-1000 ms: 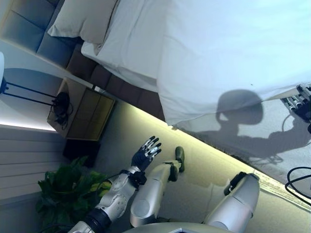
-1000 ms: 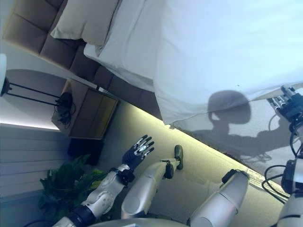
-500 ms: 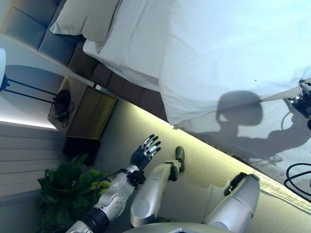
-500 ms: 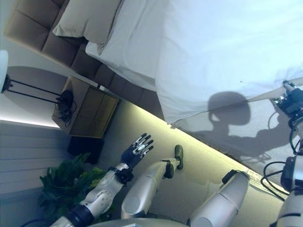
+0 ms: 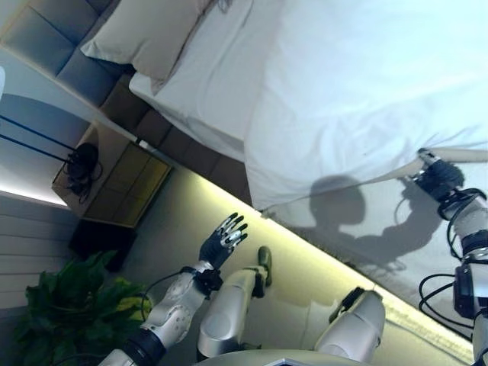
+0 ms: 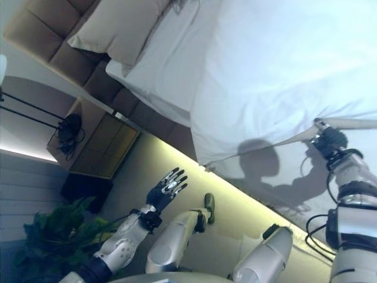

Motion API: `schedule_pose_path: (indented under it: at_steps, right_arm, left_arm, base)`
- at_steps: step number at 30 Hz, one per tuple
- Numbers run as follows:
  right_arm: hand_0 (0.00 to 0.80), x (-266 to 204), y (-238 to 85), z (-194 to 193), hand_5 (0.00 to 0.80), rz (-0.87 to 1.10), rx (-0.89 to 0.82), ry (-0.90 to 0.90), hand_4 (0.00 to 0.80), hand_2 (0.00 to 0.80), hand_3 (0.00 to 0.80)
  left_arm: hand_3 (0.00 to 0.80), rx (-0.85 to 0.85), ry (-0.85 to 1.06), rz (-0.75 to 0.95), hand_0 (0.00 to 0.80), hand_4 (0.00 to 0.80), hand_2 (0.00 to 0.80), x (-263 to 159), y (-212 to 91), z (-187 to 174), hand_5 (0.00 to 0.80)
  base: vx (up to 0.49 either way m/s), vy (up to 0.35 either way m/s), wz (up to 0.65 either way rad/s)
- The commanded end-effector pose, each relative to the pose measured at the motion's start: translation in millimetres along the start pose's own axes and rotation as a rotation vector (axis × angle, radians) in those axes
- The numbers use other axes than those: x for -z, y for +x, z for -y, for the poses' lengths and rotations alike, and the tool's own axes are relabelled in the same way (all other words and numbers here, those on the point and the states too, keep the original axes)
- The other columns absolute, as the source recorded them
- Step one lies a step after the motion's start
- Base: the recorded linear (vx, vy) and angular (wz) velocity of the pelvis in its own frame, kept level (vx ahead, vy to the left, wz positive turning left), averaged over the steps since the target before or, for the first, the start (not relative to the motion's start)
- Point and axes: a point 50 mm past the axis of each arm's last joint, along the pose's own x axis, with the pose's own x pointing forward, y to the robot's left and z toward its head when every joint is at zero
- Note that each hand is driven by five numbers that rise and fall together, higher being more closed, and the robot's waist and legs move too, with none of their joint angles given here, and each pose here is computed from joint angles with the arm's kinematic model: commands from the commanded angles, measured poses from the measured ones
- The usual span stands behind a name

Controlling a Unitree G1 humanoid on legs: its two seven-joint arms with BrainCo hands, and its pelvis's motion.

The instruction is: Make the bed neatly

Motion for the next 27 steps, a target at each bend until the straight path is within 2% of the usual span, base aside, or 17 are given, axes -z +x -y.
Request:
schedule_pose_path:
  at_steps: [1,13,22,27]
  right_arm:
    - [0.8,-4,15,-40,0.8,0.055,-0.114,-0.039,0.8,0.8,0.8]
    - [0.8,62,29,-108,0.8,-0.091,-0.239,-0.072,0.8,0.8,0.8]
    - [0.8,88,30,-154,0.8,-0.165,-0.329,-0.093,0.8,0.8,0.8]
    - [0.8,97,30,-175,0.8,-0.204,-0.373,-0.206,0.8,0.8,0.8]
  left_arm:
    - [0.0,-0.003,0.043,0.083,0.0,0.0,0.0,-18,-4,4,0.0]
    - [0.0,-0.161,0.089,0.006,0.0,0.0,0.0,-2,-14,-18,0.0]
    - [0.0,-0.22,0.078,-0.042,0.0,0.0,0.0,8,-23,-29,0.0]
    - [0.0,-0.257,0.064,-0.057,0.0,0.0,0.0,11,-28,-34,0.0]
  base:
    - [0.075,-0.064,-0.04]
    - [0.067,0.023,0.08]
    - [0.063,0.082,0.19]
    - [0.048,0.092,0.16]
